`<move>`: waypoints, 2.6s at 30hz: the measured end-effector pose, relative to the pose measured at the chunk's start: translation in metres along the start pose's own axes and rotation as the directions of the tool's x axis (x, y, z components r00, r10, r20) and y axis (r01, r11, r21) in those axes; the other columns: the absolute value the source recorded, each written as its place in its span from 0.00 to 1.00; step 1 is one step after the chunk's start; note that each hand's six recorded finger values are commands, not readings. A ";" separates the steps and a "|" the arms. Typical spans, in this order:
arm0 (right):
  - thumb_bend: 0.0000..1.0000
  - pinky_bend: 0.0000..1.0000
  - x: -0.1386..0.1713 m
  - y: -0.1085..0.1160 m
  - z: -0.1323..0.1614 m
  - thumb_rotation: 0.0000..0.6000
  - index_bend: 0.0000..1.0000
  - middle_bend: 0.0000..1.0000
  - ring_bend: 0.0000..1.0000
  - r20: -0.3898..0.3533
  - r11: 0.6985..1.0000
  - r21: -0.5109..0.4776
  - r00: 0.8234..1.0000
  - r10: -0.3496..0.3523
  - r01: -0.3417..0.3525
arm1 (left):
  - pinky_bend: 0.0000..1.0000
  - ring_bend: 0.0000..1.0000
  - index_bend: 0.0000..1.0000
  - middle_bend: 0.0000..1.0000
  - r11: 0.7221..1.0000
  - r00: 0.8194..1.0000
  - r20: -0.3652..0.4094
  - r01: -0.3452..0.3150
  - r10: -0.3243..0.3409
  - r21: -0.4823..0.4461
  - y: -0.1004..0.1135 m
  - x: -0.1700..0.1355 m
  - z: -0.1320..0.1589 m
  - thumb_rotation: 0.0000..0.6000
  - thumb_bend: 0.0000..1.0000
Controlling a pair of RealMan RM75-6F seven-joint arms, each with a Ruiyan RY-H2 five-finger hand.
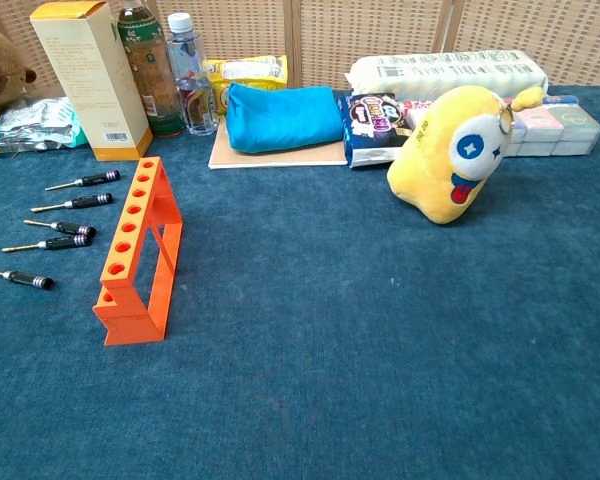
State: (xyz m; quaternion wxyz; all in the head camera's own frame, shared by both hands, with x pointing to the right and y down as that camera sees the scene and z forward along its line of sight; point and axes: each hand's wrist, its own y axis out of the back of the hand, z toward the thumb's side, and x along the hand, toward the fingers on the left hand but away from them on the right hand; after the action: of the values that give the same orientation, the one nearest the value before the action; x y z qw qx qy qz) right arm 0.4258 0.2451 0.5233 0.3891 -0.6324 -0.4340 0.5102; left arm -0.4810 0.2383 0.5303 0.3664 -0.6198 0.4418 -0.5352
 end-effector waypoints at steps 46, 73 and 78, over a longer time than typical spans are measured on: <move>0.01 0.00 -0.001 0.020 -0.013 1.00 0.02 0.00 0.00 0.002 0.992 -0.124 1.000 0.020 -0.020 | 1.00 1.00 0.36 1.00 0.941 0.951 0.027 0.302 -0.309 0.156 -0.126 0.084 0.073 1.00 0.37; 0.01 0.01 0.000 0.021 -0.014 1.00 0.02 0.00 0.00 -0.003 0.989 -0.142 0.999 0.036 -0.036 | 1.00 1.00 0.36 1.00 0.922 0.939 0.059 0.318 -0.338 0.220 -0.159 0.086 0.106 1.00 0.40; 0.01 0.02 0.000 0.020 -0.015 1.00 0.02 0.00 0.00 0.000 0.989 -0.144 0.999 0.040 -0.040 | 1.00 1.00 0.36 1.00 0.920 0.939 0.056 0.318 -0.339 0.229 -0.165 0.087 0.109 1.00 0.40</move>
State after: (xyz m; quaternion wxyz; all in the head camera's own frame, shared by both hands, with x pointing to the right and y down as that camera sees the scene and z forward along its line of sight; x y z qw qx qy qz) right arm 0.4433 0.2376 0.5072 0.3314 -0.6666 -0.4575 0.4863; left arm -0.3448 0.2107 0.6960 0.3572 -0.6661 0.2526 -0.6040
